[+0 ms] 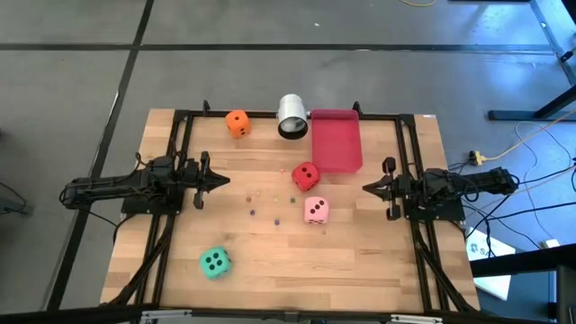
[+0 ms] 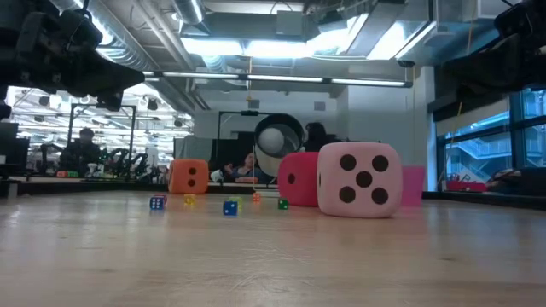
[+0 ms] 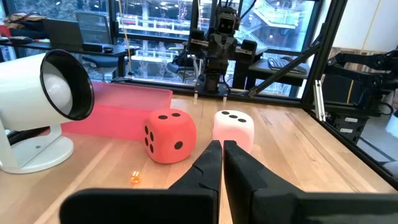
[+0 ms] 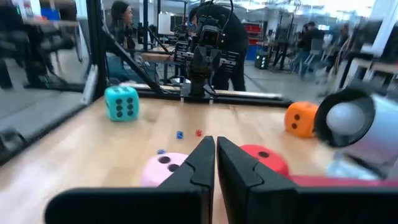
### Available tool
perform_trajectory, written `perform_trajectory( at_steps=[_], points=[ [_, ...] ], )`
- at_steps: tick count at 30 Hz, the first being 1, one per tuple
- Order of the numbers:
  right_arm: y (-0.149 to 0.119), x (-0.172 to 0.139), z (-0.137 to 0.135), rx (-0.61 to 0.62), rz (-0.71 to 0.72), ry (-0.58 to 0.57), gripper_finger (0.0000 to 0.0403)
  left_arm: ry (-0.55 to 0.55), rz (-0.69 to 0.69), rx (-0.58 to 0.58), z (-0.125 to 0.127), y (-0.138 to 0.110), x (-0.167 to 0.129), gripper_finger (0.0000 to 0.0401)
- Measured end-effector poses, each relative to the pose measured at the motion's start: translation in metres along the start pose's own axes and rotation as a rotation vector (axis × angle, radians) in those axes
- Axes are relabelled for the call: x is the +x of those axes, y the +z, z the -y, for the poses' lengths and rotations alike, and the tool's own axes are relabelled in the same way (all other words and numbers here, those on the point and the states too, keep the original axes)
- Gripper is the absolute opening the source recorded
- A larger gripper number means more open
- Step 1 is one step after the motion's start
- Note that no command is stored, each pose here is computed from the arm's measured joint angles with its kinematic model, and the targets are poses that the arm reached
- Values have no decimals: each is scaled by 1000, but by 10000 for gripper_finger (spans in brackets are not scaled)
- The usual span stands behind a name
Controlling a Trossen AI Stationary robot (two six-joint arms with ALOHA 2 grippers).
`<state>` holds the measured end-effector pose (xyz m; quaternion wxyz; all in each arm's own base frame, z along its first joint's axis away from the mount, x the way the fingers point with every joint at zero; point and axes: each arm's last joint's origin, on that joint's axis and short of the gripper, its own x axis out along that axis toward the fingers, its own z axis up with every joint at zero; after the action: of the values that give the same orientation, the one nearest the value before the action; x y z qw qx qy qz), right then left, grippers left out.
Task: Pick & Place Dice
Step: Put the big orange dice into the red bin
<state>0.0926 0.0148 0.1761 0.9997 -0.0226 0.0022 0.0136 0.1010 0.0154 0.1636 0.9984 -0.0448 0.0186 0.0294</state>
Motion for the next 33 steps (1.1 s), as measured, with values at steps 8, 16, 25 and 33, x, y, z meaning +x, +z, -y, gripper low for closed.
perform_trajectory(
  at_steps=[8,16,25,33],
  points=[
    [1,0,0,325,15,2,20,0,0,0,0,0,0,9],
    [1,0,0,324,15,1,20,0,0,0,0,0,0,10],
    [2,0,2,355,34,-60,20,-1,3,0,0,0,0,10],
    [2,-1,6,365,54,-207,20,-16,111,-57,1,11,-1,11]
  ],
)
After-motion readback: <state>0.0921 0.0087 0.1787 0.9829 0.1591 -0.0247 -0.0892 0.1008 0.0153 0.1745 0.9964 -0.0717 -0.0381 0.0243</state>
